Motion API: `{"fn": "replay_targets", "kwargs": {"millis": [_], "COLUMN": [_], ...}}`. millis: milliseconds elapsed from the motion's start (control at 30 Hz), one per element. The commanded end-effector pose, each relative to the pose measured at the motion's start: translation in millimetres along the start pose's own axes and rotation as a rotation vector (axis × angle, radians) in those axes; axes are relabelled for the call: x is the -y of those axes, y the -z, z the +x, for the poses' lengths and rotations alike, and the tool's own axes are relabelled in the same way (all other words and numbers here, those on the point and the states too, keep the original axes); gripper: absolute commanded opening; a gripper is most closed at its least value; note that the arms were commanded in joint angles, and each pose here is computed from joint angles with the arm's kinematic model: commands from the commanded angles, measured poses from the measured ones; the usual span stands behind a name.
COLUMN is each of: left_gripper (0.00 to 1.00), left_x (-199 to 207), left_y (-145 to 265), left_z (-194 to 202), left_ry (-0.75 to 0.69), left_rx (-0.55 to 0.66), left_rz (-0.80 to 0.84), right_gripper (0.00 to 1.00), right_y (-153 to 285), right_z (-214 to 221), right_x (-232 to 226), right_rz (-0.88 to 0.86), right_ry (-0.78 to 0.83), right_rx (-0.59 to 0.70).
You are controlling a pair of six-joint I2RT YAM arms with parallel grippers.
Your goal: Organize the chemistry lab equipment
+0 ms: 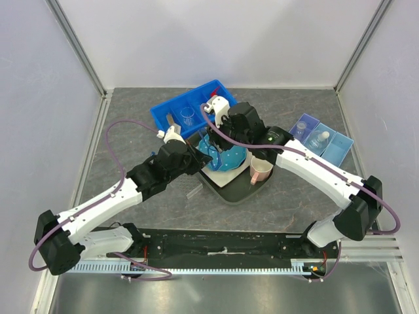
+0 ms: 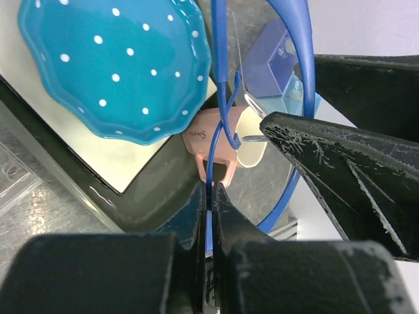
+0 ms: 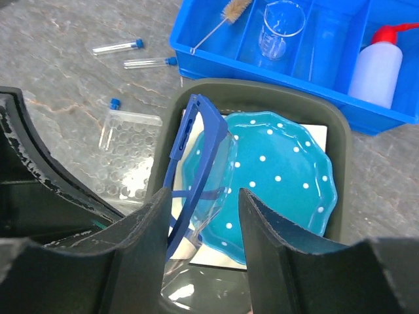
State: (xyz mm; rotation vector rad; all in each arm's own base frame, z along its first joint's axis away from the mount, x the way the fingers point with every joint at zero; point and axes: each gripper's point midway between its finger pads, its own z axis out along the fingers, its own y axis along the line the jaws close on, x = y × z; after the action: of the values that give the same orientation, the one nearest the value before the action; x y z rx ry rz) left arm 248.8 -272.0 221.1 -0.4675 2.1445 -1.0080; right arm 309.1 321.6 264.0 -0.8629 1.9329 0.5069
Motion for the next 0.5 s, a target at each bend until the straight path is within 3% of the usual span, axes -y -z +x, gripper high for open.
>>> {"fn": "replay_targets", "kwargs": {"millis": [0,233,467], "left_gripper": [0.02,0.02,0.02], "left_x": [3.7,5.1,12.8], "left_y": [0.4,0.4,0.1], "left_z": [-19.0,-23.9,-32.7], "left_ry": [0.039,0.034,-0.003], "left_rx": [0.103,0.138,0.17], "left_rz": [-0.053,-0.074,-0.073], "right_gripper": [0.51,0.28,0.13], "right_y": [1.1,-4.9,-11.3], "right_z": [-10.1,-2.3,9.2], "right_x": [14.7,17.1,6.9], "right_rz": [0.101,0.13,0.093], "right_ry": [0.078,0.102,0.079], "right_rx": [0.016,-0.011,-0.051]}}
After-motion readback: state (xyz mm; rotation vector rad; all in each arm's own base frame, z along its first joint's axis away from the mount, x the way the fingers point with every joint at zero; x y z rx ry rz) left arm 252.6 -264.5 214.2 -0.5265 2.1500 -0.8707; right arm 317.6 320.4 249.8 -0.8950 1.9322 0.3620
